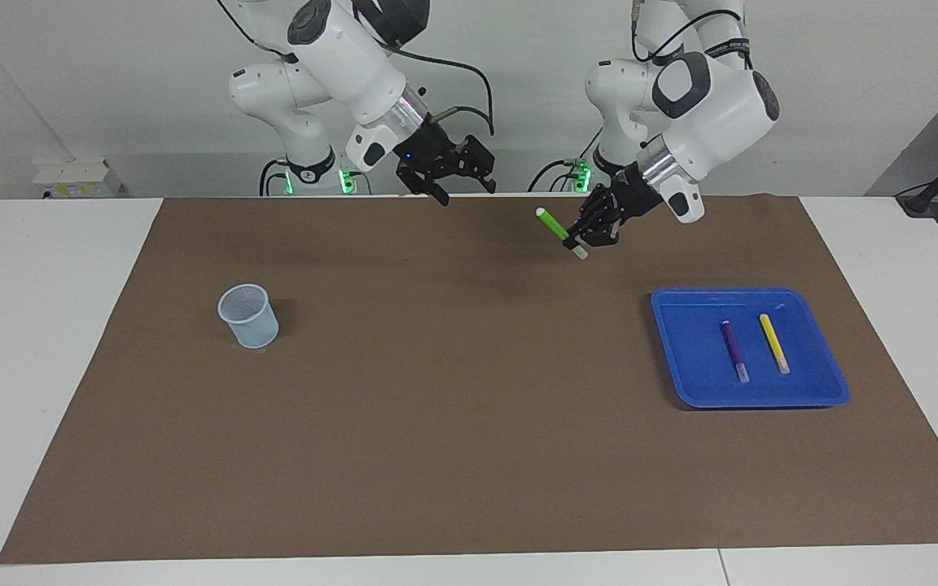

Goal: Transfer and insert pens with both arms
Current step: 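Grasp the green pen tip with the right gripper from the left gripper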

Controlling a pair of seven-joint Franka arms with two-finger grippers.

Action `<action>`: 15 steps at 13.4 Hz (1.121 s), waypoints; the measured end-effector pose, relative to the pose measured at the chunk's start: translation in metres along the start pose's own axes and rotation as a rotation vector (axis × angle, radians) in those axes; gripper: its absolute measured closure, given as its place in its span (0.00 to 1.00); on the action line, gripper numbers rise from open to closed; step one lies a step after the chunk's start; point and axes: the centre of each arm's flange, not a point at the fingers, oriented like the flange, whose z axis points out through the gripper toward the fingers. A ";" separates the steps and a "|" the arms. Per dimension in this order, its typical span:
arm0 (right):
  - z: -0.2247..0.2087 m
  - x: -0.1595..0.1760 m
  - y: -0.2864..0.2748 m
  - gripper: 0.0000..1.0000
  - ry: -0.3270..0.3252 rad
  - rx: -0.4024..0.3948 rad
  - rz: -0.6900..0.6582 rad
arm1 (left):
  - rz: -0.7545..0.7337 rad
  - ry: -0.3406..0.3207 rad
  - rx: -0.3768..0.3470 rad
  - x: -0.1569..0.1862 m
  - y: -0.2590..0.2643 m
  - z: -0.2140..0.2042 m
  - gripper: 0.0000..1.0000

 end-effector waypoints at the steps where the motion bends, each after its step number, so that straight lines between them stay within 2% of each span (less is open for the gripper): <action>1: 0.012 -0.005 -0.007 0.00 0.003 0.009 -0.010 | -0.012 0.003 -0.007 -0.004 -0.002 0.002 0.82; 6: 0.049 -0.029 -0.033 0.00 0.008 0.079 0.014 | -0.049 0.008 -0.028 -0.015 -0.010 0.019 0.82; 11: 0.075 -0.018 -0.030 0.00 0.032 0.080 0.030 | -0.066 0.008 -0.032 -0.015 -0.010 0.019 0.82; 12: 0.078 -0.016 -0.029 0.09 0.032 0.078 0.032 | -0.069 0.008 -0.033 -0.015 -0.010 0.019 0.82; 13: 0.079 -0.015 -0.030 0.10 0.031 0.078 0.032 | -0.071 0.008 -0.033 -0.015 -0.010 0.018 0.82; 15: 0.076 -0.015 -0.033 0.20 0.034 0.084 0.030 | -0.071 0.007 -0.036 -0.015 -0.010 0.017 0.82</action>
